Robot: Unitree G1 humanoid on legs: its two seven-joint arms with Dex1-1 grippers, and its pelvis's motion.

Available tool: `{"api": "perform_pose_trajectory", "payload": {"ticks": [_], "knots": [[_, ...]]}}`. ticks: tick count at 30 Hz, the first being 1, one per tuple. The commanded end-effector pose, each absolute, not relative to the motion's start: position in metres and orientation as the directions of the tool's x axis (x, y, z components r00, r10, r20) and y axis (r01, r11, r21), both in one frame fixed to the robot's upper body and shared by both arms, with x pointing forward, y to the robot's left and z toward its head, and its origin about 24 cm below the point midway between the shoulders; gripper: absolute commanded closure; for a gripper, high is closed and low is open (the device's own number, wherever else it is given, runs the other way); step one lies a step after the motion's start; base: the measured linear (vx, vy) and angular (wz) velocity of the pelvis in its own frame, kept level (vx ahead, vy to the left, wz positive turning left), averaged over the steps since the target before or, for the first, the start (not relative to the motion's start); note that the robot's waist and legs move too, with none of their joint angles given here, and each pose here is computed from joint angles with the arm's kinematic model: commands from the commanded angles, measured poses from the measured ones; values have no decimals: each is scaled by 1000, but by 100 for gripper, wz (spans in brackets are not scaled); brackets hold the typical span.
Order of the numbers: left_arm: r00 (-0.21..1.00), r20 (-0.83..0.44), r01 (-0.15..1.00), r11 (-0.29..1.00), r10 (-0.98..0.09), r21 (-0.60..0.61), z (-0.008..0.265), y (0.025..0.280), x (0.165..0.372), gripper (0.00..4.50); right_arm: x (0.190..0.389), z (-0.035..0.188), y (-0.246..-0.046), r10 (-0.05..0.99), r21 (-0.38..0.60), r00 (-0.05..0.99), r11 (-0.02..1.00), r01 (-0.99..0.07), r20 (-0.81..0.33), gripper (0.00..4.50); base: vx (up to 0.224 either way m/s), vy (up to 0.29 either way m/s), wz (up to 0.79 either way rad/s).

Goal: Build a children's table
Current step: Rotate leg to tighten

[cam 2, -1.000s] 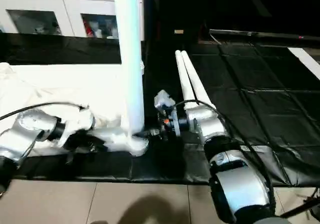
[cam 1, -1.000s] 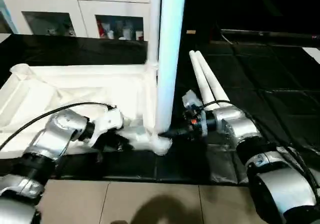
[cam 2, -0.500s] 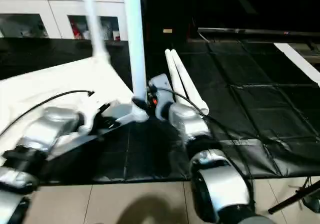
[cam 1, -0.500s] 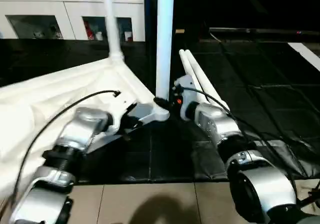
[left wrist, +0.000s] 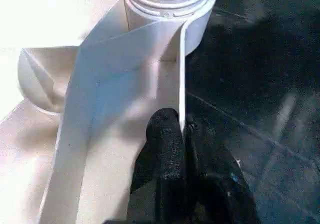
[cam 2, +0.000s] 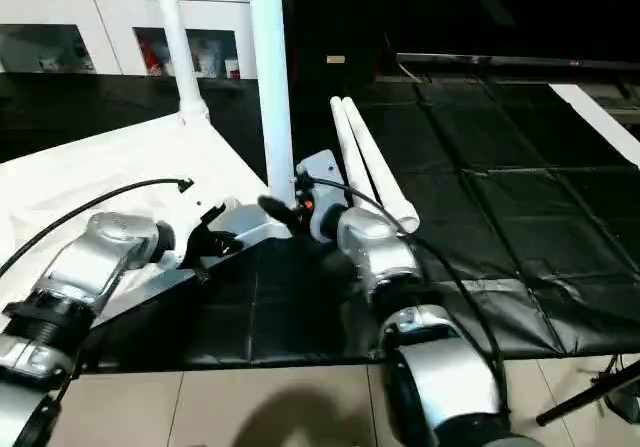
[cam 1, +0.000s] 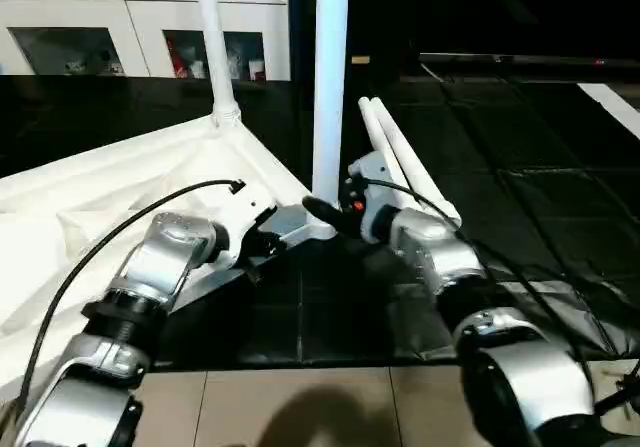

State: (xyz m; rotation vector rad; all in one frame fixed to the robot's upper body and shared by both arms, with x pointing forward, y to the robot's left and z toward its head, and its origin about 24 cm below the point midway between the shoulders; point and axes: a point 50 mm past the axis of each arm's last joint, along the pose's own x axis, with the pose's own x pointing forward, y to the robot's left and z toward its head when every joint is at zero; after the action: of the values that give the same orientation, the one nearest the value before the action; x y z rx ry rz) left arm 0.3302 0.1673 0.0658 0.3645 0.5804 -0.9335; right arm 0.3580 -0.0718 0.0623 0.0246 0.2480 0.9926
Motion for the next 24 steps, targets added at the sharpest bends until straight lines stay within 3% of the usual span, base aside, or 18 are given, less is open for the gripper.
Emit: {"api": "perform_pose_trajectory", "payload": {"ticks": [1, 5, 8, 11, 17, 24], "knots": [[470, -575, 855, 507, -670, 109, 78, 164, 333, 450, 343, 48, -58, 899, 174, 371, 414, -894, -233, 67, 0, 0, 0], [299, -604, 946, 314, -739, 85, 77, 174, 318, 450, 344, 58, -80, 932, 129, 279, 313, -941, -232, 37, 0, 0, 0], [224, -618, 969, 239, -754, 59, 77, 177, 311, 450, 345, 63, -86, 941, 120, 248, 280, -952, -229, 10, 0, 0, 0], [162, -648, 983, 180, -744, 40, 75, 182, 306, 450, 345, 69, -92, 952, 107, 196, 226, -968, -237, 10, 0, 0, 0], [47, -682, 998, 61, -729, 4, 73, 188, 297, 450, 337, 74, -96, 966, 112, -15, 15, -994, -257, 10, 0, 0, 0], [-3, -693, 1000, -2, -721, -3, 73, 187, 295, 450, 334, 73, -94, 966, 156, -95, -58, -986, -242, 59, 0, 0, 0]]}}
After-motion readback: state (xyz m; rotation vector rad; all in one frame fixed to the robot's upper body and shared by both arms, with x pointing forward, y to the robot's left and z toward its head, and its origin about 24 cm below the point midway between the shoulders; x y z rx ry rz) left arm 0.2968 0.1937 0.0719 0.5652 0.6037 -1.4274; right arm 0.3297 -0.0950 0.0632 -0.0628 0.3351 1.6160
